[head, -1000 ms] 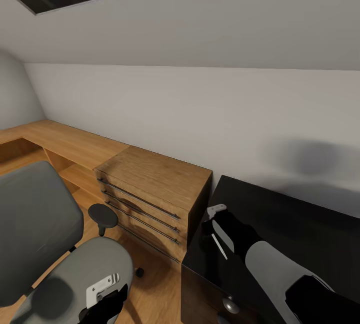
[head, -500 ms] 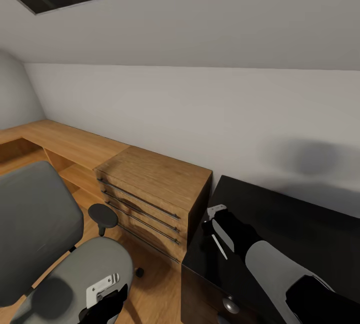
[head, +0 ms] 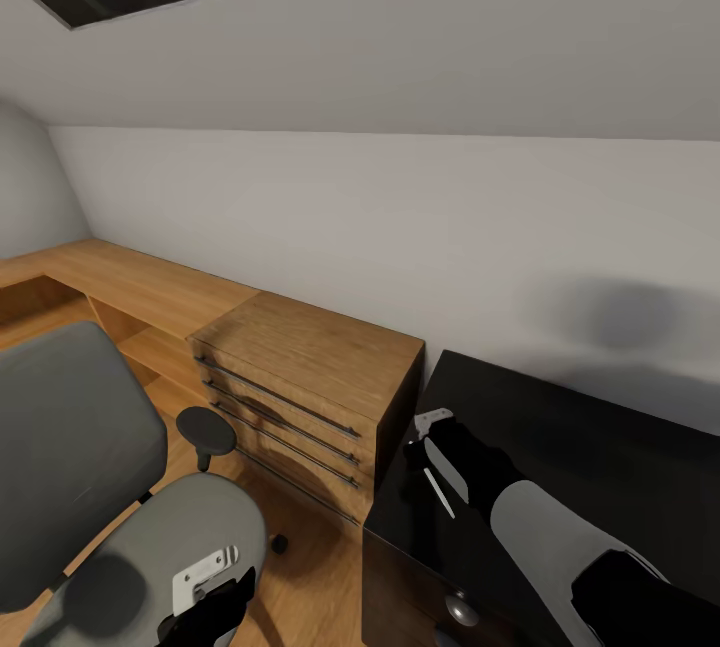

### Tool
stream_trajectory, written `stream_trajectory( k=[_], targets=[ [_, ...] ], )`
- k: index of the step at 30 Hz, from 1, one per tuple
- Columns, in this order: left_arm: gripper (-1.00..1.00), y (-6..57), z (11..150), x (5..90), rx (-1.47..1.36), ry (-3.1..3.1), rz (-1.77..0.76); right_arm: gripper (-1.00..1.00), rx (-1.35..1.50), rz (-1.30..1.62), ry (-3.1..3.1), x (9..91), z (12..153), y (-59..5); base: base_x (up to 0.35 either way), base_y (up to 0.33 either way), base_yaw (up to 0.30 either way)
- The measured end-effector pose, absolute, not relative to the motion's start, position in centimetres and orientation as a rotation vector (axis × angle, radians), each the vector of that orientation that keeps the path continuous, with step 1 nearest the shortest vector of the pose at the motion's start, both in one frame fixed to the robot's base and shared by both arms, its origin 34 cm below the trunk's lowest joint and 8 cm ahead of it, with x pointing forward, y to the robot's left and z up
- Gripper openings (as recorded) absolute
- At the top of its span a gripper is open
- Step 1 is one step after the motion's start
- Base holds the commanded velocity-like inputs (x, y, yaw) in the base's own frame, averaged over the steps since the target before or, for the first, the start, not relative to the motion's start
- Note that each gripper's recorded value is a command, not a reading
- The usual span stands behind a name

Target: In the bedroom, organize the workspace by keeping the computer under the desk, ensuring the monitor is on the desk, placing the keyboard on the desk next to the monitor, placing the mouse on the desk next to the keyboard, moving the folder from the swivel chair onto the desk next to the mouse, stacking the notebook on top of the folder with the pen on top of the notebook, and positioning the swivel chair next to the desk.

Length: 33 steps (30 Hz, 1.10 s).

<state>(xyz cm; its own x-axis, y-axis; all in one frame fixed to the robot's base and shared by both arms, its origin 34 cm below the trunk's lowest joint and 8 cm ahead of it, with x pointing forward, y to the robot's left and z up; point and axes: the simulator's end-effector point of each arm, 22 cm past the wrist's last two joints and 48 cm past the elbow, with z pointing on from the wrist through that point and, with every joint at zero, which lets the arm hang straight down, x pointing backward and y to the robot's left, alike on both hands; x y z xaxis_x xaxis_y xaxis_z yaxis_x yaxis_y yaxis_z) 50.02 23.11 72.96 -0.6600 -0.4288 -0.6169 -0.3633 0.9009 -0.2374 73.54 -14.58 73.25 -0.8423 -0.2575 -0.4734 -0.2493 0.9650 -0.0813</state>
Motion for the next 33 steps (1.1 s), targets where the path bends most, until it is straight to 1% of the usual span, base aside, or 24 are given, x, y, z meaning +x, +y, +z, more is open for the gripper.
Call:
stream_trajectory(
  k=[33],
  targets=[
    [1.00, 23.01, 72.97, 50.02, -0.563, 2.357, -0.123, -1.00, -0.379, -0.038, 2.644, 73.07, 73.21, -14.77, 0.000, 0.000, 0.000]
  ],
)
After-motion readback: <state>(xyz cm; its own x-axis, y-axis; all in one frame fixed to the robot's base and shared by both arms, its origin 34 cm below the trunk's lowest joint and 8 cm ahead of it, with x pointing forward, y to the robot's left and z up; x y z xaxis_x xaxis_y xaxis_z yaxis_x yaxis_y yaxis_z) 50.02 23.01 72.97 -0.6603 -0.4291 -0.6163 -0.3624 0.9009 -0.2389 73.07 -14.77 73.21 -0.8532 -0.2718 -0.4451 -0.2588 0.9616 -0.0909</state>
